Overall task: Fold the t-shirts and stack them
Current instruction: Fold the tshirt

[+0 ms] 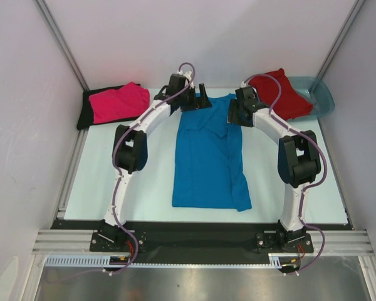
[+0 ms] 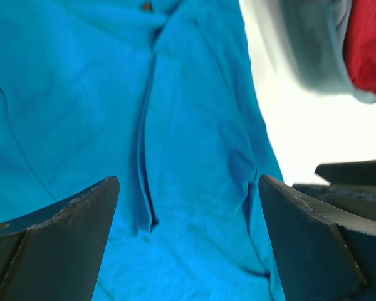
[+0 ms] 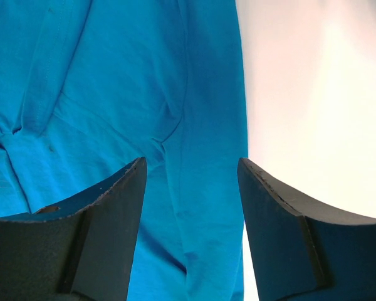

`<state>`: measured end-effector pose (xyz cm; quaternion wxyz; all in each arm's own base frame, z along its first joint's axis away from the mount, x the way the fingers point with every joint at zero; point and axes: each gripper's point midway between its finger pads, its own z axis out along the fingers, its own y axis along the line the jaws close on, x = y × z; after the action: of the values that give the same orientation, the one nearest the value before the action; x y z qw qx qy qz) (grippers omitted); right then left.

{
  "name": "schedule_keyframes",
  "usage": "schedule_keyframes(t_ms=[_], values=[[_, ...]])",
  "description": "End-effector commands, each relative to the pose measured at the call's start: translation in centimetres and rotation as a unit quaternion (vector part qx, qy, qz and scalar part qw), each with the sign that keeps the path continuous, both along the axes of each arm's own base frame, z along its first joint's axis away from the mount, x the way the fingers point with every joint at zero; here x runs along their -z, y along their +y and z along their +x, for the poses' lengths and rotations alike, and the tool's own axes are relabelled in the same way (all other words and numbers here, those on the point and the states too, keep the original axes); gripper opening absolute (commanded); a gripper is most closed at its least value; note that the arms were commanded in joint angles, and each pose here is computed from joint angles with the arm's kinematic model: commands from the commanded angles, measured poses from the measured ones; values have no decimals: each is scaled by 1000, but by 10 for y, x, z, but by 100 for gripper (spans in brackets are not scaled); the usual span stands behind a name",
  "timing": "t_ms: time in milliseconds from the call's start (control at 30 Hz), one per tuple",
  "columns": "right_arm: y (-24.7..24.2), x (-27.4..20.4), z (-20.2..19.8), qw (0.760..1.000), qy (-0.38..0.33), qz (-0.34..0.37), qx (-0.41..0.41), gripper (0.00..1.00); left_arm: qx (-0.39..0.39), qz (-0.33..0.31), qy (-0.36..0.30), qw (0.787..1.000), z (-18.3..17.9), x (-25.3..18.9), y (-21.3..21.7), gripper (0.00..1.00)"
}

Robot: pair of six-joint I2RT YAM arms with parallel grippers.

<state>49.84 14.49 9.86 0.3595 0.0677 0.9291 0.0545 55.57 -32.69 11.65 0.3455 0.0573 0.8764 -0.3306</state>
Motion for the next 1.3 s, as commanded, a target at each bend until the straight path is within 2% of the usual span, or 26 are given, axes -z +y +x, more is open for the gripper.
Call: schedule_keyframes(t_ms=[0,200,433,800,1067,1133,1267], values=[[-2,-25,6,1000,-28,5,3,65,-10,-2,-11,1000,13,1,1,100],[-1,-24,5,1000,-27,11,3,64,-2,6,33,999,2,37,0,100],[-1,-23,3,1000,-24,10,3,65,20,-13,54,998,-11,48,-13,100],[-4,-18,-3,1000,-16,5,6,64,69,-81,60,992,-29,34,-60,100],[-12,-18,-6,1000,-15,-3,18,64,134,-119,70,981,-61,24,-103,100],[-14,-21,-7,1000,-19,-4,22,64,149,-136,63,977,-66,14,-109,100],[-17,-23,-10,999,-21,-3,27,64,123,-115,33,985,-54,1,-98,100]])
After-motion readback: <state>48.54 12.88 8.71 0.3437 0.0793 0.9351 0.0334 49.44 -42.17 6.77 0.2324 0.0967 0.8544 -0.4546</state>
